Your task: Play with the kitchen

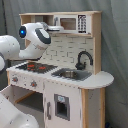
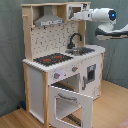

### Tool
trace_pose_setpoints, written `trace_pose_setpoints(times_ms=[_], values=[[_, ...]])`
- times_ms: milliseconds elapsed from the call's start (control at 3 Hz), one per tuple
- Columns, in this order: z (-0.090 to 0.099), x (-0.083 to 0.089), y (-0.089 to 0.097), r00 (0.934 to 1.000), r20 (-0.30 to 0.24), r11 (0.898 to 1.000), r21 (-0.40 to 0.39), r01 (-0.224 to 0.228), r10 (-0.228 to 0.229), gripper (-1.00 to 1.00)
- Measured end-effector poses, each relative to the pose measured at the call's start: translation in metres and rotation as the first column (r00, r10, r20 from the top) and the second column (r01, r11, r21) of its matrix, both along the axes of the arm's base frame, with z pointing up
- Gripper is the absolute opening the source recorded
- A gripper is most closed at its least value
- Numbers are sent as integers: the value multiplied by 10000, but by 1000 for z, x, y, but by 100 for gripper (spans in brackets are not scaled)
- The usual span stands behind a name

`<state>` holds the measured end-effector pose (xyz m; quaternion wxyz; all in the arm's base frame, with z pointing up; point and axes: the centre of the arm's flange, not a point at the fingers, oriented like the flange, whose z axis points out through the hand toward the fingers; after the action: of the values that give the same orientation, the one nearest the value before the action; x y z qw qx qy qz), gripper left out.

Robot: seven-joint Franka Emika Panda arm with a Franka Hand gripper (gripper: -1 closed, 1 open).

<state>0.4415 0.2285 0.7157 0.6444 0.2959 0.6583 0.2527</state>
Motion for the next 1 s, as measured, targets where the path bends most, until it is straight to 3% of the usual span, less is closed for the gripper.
trace_pose_setpoints(times_ms=[667,1000], values=[[-13,33,15,9988,-374,9995,-38,-313,311,100],[-3,39,29,9990,-159,9989,-187,-427,424,100]])
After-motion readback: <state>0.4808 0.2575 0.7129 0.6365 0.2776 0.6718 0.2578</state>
